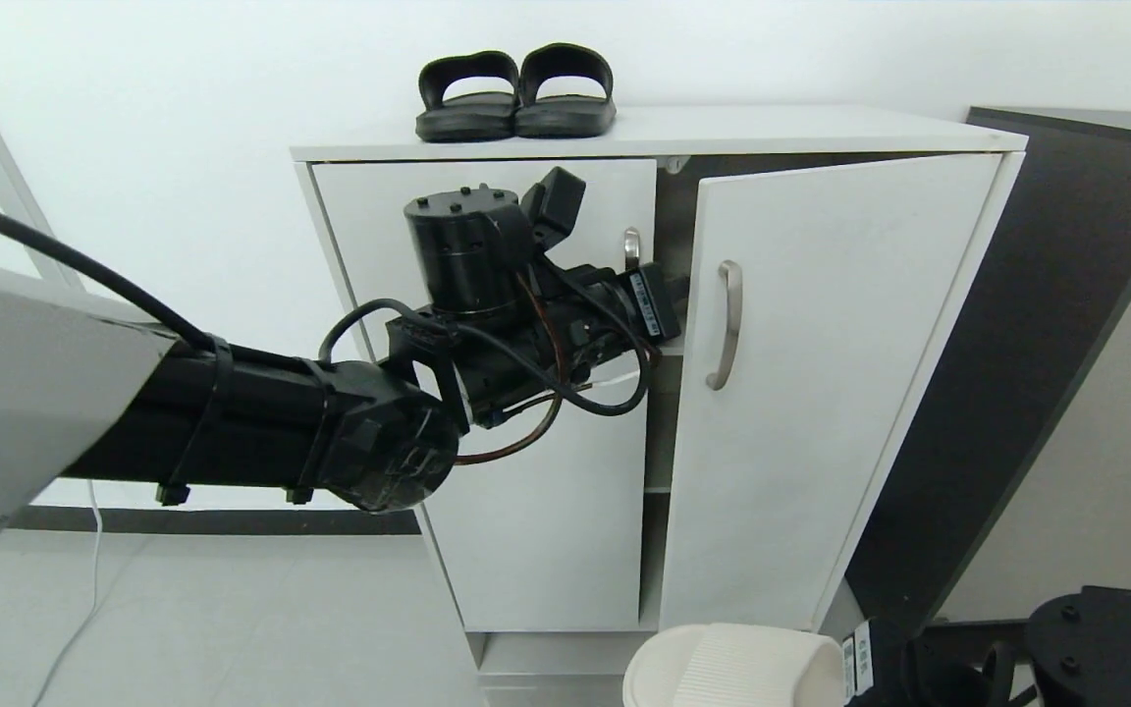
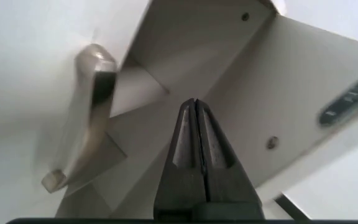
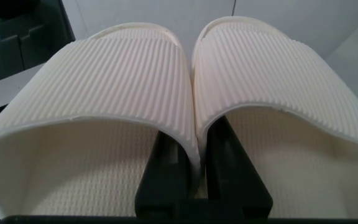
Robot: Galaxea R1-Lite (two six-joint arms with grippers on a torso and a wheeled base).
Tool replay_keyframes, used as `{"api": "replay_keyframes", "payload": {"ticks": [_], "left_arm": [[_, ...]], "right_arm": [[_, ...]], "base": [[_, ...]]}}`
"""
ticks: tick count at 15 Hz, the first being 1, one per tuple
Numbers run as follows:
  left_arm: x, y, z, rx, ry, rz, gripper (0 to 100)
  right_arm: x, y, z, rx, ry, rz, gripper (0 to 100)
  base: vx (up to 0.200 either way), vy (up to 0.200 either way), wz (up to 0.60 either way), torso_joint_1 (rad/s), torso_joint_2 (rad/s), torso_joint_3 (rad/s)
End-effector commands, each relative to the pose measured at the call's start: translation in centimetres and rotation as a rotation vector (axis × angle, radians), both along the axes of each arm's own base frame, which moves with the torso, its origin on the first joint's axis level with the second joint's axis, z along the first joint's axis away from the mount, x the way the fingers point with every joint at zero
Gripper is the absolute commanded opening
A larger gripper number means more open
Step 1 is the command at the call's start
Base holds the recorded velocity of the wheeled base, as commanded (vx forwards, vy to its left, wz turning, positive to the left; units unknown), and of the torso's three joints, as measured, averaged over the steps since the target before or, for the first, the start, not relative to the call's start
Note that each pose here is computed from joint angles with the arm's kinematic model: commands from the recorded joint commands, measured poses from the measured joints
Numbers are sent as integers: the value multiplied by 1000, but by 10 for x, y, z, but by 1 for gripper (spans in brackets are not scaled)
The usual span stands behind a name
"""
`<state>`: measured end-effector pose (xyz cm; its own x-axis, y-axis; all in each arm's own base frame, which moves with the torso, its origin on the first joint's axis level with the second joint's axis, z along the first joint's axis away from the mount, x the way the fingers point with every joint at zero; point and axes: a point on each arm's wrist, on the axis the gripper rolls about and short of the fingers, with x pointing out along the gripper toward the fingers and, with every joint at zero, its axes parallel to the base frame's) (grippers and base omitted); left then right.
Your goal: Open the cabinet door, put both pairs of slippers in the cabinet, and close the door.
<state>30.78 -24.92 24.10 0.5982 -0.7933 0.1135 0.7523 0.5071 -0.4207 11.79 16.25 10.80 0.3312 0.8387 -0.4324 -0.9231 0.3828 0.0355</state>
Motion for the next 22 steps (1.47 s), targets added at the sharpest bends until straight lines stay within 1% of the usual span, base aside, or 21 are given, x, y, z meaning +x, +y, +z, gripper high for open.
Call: {"api": "replay_keyframes", "payload": {"ticks": [1, 3, 4, 5, 6, 7, 9, 10, 11, 12, 13, 14, 16, 17, 18, 19, 20, 21, 22], "left_arm": [[-7, 0, -8, 12, 6, -11, 0], [-31, -17, -15, 9, -3, -85, 0], [-51, -31, -16, 6, -21, -142, 0], [-61, -38, -14, -1, -53, -155, 0], [-61, -39, -11, -14, -67, -142, 0], [-59, -37, -11, -16, -66, -130, 0], [-44, -22, -14, -9, -58, -72, 0], [-38, -10, -9, -22, -72, -37, 0], [-33, 0, -4, -27, -79, -11, 0], [-32, 18, 9, -39, -94, 39, 0], [-36, 36, 20, -37, -89, 95, 0], [-46, 62, 36, -26, -76, 172, 0], [-81, 102, 61, -13, -64, 238, 0], [-100, 120, 69, 8, -48, 283, 0], [-123, 138, 71, 48, -19, 354, 0], [-145, 154, 69, 82, -3, 435, 0], [-161, 165, 66, 93, 0, 473, 0], [-193, 185, 60, 99, -15, 532, 0], [-211, 199, 53, 123, -20, 610, 0]], "right_arm": [[-3, 1, -4, -15, 15, 18, 0], [-9, 1, -7, -21, 29, 61, 0], [-11, 1, -8, -22, 24, 78, 0], [-12, 0, -9, -28, 10, 86, 0], [-12, 0, -9, -29, 4, 87, 0], [-12, 0, -9, -26, 2, 87, 0], [-11, 1, -8, -20, -4, 83, 0], [-7, 4, -7, -18, -8, 67, 0], [-1, 8, -6, -13, -6, 51, 0], [11, 13, -3, -8, -24, -28, 0], [21, 18, -1, -5, -28, -125, 0], [32, 25, 7, 31, -32, -254, 0], [48, 29, 22, 78, -80, -440, 0], [55, 29, 28, 86, -110, -515, 0], [61, 29, 32, 94, -136, -582, 0], [71, 29, 34, 92, -155, -650, 0], [78, 29, 35, 93, -163, -687, 0], [93, 28, 33, 88, -171, -761, 0], [100, 29, 34, 95, -178, -814, 0]], "base": [[-200, 0, 0, -7, -2, 7], [-200, 0, 0, -5, 2, 5], [-200, 0, 0, -2, 2, -2], [0, 0, 0, 0, 0, 0], [0, 0, 0, 0, 0, 0], [0, 0, 0, 0, 0, 0], [0, 0, 0, 0, 0, 0], [0, 0, 0, 0, 0, 0], [0, 0, 0, 0, 0, 0], [0, 0, 0, 0, 0, 0], [0, 0, 0, 0, 0, 0], [0, 0, 0, 0, 0, 0], [0, 0, 0, 0, 0, 0], [0, 0, 0, 0, 0, 0], [0, 0, 0, 0, 0, 0], [0, 0, 0, 0, 0, 0], [0, 0, 0, 0, 0, 0], [0, 0, 0, 0, 0, 0], [0, 0, 0, 0, 0, 0]]}}
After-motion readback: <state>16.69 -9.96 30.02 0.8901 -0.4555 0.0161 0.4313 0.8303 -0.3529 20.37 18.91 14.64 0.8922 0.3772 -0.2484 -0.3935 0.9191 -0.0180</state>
